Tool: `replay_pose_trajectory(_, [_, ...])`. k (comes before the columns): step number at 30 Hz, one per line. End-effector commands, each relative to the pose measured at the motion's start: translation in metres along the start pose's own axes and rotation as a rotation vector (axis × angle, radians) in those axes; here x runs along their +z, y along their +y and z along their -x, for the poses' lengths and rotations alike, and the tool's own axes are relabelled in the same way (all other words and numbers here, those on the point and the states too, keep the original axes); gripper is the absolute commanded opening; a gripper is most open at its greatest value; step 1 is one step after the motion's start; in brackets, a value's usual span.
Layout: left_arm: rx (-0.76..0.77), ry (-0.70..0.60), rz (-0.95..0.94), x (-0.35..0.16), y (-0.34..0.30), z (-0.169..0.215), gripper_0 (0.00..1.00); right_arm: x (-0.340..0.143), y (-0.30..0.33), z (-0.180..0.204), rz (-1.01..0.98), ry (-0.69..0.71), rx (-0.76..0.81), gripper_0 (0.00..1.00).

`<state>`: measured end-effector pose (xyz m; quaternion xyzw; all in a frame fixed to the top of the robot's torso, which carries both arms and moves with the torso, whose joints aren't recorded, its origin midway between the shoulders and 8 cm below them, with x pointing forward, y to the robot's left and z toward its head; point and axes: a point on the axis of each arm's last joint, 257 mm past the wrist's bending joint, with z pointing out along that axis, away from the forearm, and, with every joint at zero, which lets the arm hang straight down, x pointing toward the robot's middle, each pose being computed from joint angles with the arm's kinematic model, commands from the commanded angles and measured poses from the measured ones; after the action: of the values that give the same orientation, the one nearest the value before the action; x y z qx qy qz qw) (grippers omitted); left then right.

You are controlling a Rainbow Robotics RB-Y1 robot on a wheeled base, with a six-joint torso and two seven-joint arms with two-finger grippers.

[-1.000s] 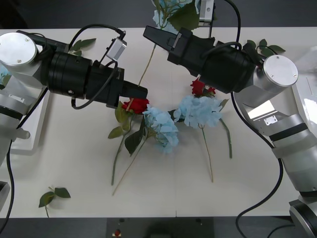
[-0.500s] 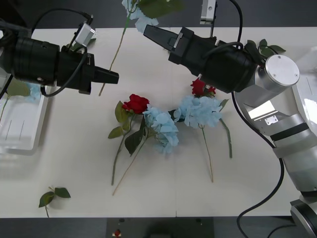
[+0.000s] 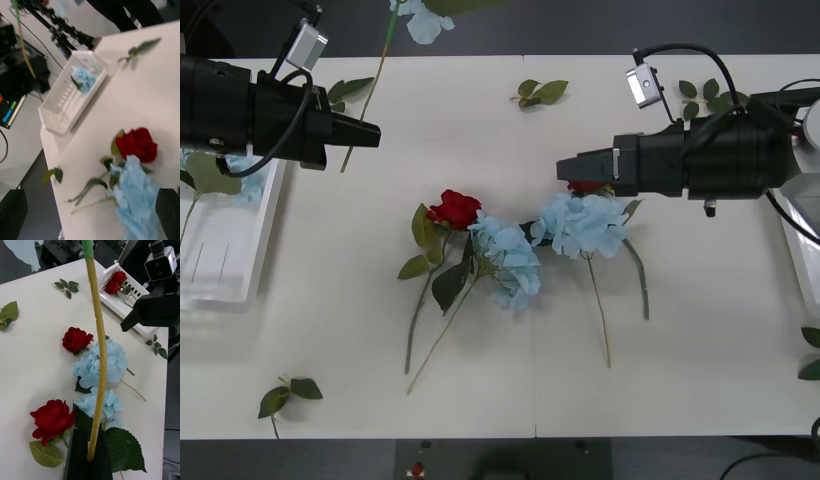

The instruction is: Put the red flowers into the right box and the blue flowers into the left box

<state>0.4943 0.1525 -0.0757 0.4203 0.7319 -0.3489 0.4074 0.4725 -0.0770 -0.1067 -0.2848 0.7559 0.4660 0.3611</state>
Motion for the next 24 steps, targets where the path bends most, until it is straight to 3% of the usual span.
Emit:
replay_pose_trajectory(1, [-0.043, 0.027, 0.084, -0.022, 0.019, -0.006, 0.00, -0.027, -0.020, -0.005, -0.121, 0.143, -0.041, 1.00])
replay_pose_trajectory(11, [-0.080, 0.180, 0.385, -0.093, 0.088, -0.053, 0.00, -0.106, -0.113, -0.053, -0.558, 0.506, -0.104, 1.00])
replay_pose_trajectory(24, [-0.226, 0.341, 0.751, -0.177, 0.139, -0.102, 0.00, -0.161, -0.172, -0.049, -0.855, 0.636, -0.244, 1.00])
